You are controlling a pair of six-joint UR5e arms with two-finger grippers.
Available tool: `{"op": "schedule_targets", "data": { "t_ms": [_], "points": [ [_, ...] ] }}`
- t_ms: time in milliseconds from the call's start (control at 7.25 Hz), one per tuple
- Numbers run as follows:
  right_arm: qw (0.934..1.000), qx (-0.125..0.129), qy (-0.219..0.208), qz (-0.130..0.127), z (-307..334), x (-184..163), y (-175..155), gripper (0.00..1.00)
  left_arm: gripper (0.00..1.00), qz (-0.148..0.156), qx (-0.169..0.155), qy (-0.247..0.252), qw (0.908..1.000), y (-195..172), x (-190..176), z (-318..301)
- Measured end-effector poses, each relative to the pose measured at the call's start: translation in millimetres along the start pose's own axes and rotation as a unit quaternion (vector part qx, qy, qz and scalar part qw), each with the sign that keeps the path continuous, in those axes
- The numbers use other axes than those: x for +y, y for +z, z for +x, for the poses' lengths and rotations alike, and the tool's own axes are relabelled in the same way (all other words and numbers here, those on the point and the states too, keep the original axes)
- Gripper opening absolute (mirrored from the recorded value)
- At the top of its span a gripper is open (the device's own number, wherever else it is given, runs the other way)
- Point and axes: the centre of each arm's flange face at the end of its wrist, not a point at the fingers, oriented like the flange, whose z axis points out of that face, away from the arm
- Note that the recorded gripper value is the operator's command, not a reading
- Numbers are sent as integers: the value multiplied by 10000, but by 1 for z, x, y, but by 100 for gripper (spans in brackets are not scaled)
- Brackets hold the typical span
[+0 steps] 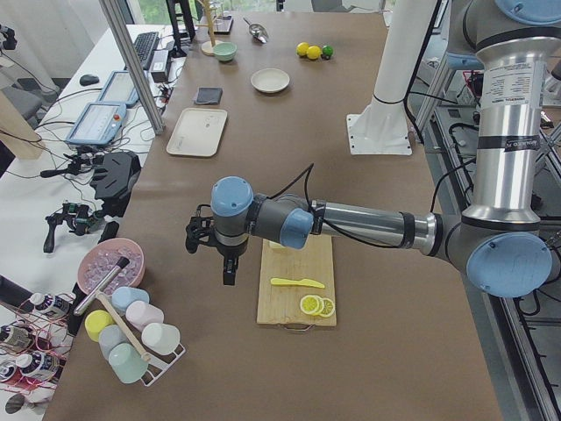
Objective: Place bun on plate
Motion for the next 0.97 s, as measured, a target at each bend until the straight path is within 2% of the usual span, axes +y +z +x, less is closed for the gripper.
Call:
{"op": "schedule_targets", "data": {
  "t_ms": [414, 690, 966],
  "points": [
    [10000, -2, -19, 21, -2, -2, -2, 100, 98, 150, 0, 249, 9996, -3, -5, 11],
    [10000, -4, -56, 62, -6, -2, -6, 100, 98, 128, 21, 538, 9985, 11, -4, 30],
    [9999, -4, -86, 111, -10, -3, -10, 100, 98, 153, -292, 544, 9980, 23, -11, 25]
  ]
}}
